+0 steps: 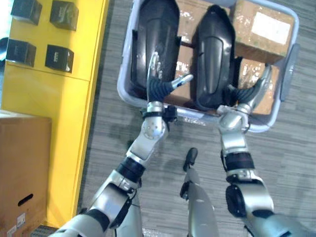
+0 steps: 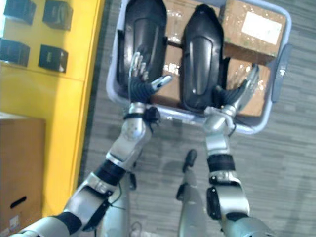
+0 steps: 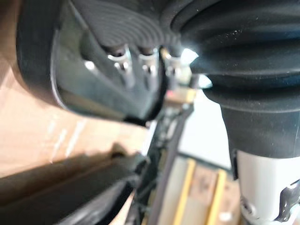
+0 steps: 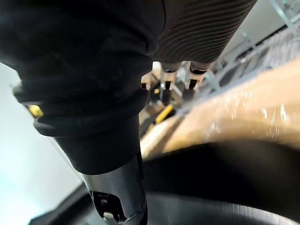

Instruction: Walk over and take plastic housings, then place them on the shelf

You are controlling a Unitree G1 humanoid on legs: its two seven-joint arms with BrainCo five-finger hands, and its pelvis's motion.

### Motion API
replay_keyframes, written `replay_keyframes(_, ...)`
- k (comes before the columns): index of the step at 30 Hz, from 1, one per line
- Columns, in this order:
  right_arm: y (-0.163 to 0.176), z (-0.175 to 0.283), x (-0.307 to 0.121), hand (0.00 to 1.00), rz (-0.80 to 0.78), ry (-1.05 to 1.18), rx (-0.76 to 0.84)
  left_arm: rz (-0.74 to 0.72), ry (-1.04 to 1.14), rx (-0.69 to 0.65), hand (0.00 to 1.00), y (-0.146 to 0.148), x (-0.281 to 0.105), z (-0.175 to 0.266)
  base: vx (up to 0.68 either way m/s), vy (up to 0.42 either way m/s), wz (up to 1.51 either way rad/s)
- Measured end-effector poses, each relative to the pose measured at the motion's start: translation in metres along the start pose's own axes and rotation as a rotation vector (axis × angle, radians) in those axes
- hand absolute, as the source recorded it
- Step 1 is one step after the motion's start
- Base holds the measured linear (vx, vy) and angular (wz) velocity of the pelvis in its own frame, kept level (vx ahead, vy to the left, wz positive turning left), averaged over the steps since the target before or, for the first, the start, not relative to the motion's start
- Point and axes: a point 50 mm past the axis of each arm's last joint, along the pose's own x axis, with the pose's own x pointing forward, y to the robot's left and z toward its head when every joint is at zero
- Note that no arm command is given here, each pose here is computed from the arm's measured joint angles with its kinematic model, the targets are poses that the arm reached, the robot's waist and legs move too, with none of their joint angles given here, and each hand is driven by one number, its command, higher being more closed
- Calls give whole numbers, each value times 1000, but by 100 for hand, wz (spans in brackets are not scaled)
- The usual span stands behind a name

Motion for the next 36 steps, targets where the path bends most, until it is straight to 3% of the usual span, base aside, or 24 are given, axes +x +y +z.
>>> replay_keyframes(9, -5, -6, 41, 0, 32, 128, 0, -16, 14, -31, 0, -6, -2, -1, -8, -3, 5)
replay_keyframes(10, -6, -6, 43, 100, 36, 136, 3, -18, 15, -32, 0, -6, -2, -2, 0, 0, 0)
replay_keyframes(27, -30, -18, 80, 100, 149, 274, 46, -63, 35, -39, 0, -6, -3, -4, -5, 1, 2)
replay_keyframes(36, -23, -18, 70, 100, 200, 128, -188, -52, 47, -63, 0, -4, -3, -5, 1, 0, 0)
